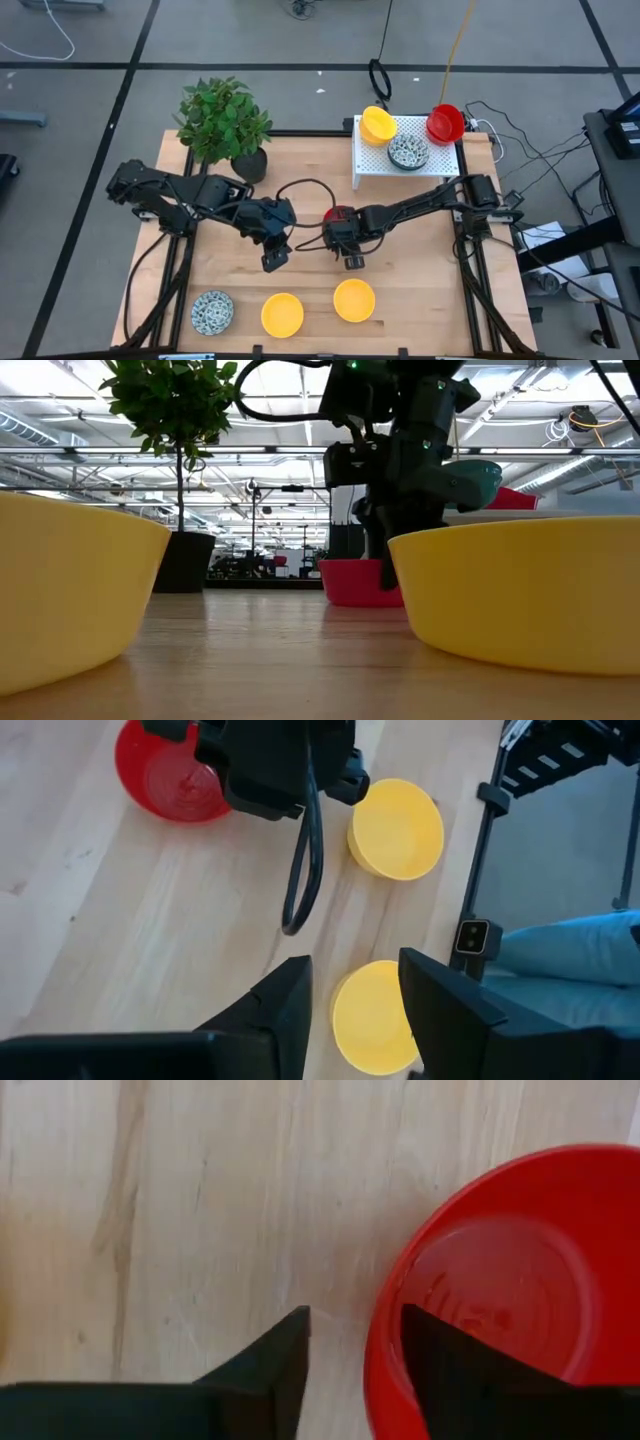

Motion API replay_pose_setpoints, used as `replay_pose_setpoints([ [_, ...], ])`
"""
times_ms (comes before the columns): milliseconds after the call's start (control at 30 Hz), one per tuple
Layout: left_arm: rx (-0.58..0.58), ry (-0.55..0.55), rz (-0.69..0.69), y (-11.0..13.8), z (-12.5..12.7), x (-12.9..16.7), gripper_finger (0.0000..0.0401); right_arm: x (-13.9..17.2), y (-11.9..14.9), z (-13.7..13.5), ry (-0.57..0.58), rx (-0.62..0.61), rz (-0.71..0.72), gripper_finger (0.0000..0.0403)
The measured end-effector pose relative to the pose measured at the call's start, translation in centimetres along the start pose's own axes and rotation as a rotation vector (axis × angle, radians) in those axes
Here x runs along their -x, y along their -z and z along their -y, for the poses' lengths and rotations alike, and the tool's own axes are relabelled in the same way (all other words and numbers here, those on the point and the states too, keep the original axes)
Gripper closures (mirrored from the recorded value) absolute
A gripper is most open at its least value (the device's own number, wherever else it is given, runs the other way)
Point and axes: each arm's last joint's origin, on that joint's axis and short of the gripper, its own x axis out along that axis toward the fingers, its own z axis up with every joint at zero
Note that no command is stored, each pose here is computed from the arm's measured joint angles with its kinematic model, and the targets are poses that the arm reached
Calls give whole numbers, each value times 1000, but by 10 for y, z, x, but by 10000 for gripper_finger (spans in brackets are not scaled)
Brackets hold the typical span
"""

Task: Pick & Place Mini bowls
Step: Stack the red bowl on top of the red bowls on the shelf

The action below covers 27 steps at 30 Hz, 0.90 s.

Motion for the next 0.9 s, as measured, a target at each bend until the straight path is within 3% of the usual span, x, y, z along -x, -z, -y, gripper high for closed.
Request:
replay_pose_setpoints([
  [233,-38,0,1,0,0,0,249,0,3,0,1,-47,-27,388],
  [367,-39,0,2,0,0,0,249,7,3,-3,-1,-68,-28,396],
  [500,-40,0,3,0,0,0,249,33,2,-10,-13,-44,42,401],
  [667,-39,0,4,0,0,0,249,88,3,-14,-5,-32,202,402],
  [900,-39,-33,30,-1,-1,0,249,179,26,-6,139,-81,454,402],
])
